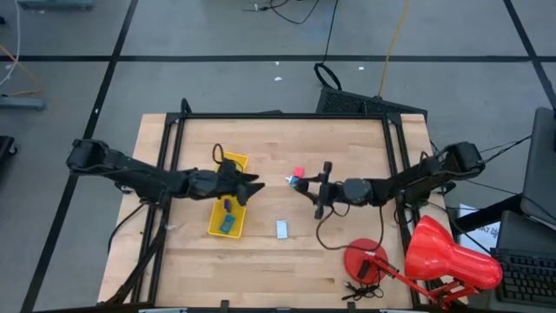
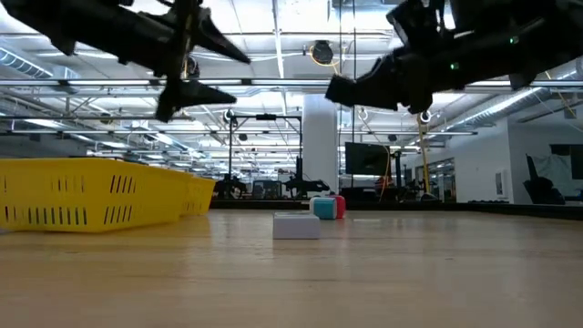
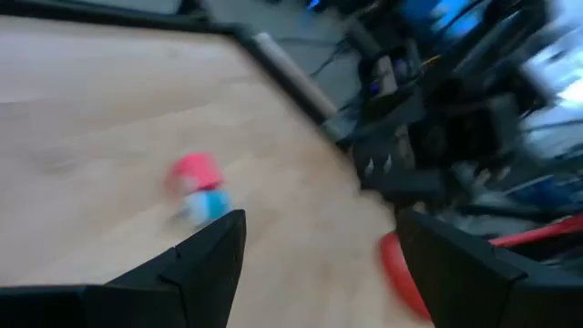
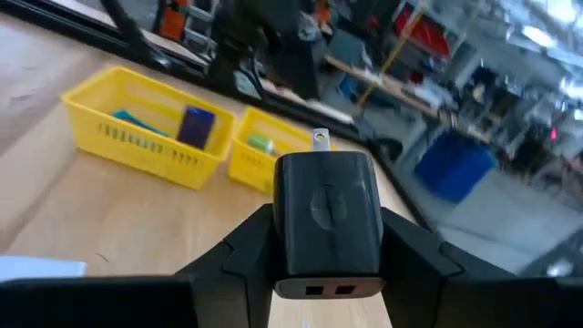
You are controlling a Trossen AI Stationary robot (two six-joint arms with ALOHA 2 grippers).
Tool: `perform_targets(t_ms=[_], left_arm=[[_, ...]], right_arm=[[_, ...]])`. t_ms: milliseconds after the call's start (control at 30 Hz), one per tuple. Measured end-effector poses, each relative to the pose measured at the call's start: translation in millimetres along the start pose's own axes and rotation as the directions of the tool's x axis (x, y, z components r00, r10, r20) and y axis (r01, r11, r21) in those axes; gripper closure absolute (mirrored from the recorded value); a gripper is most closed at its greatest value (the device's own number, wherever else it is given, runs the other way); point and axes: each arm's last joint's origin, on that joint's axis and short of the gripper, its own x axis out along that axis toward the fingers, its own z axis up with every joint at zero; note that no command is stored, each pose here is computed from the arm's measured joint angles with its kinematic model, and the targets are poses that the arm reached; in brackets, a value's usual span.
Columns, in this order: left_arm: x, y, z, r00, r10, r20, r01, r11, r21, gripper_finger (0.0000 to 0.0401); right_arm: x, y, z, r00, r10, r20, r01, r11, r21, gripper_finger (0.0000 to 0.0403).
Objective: Pick & Place Office items
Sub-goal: Put the black adapter into the top yellow basket
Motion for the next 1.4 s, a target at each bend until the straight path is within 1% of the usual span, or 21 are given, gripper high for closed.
perform_targets(t_ms=[100,200,267,400,500,633,733,833,900,1000,1233,1300,1400], left_arm=[[14,-2,-4,0.996,-0.082,0.035,0.083,0.996,-0.032,0.0116],[27,1,-11,0.99,-0.125,0.059,0.128,0.991,-0.049,0.0116],[34,4,-15,0.988,-0.135,0.076,0.14,0.988,-0.07,0.0116],[53,3,-20,0.992,-0.109,0.058,0.115,0.988,-0.103,0.0116],[71,-6,-21,0.989,-0.147,0.033,0.149,0.985,-0.089,0.0116],[96,-21,-18,0.978,-0.207,0.013,0.207,0.978,-0.035,0.0116],[112,-28,-15,0.979,-0.204,0.014,0.204,0.979,-0.005,0.0116],[126,-30,-12,0.987,-0.163,-0.011,0.163,0.987,0.0,0.0116],[131,-29,-11,0.988,-0.144,-0.05,0.144,0.99,-0.003,0.0116],[135,-29,-10,0.985,-0.149,-0.087,0.149,0.989,-0.009,0.0116],[134,-27,-6,0.982,-0.155,-0.106,0.154,0.988,-0.011,0.012],[135,-26,-7,0.983,-0.146,-0.113,0.146,0.989,-0.01,0.0133],[135,-24,-5,0.984,-0.137,-0.113,0.136,0.991,-0.015,0.0171]], right_arm=[[-1,5,4,1.0,-0.003,0.004,0.003,0.999,-0.04,0.0266],[-1,6,6,1.0,-0.003,0.012,0.003,0.999,-0.038,0.0266],[-1,6,6,1.0,-0.003,0.01,0.003,0.999,-0.038,0.0266],[-1,6,6,1.0,-0.003,0.011,0.003,1.0,-0.031,0.0266],[-1,6,6,1.0,0.0,0.005,0.0,0.999,-0.032,0.0266],[-1,6,6,1.0,0.0,0.004,0.0,1.0,-0.031,0.0266],[-1,6,6,1.0,-0.006,0.002,0.006,0.999,-0.031,0.0266],[-1,6,4,1.0,-0.015,-0.012,0.014,0.999,-0.036,0.0266],[-1,6,4,0.999,-0.028,-0.02,0.027,0.999,-0.039,0.0266],[-1,7,2,0.998,-0.034,-0.048,0.031,0.998,-0.055,0.0266],[-1,7,1,0.998,-0.032,-0.057,0.028,0.998,-0.063,0.0266],[-1,7,0,0.997,-0.03,-0.064,0.025,0.997,-0.068,0.0266],[-1,7,0,0.998,-0.03,-0.062,0.026,0.997,-0.066,0.0266]])
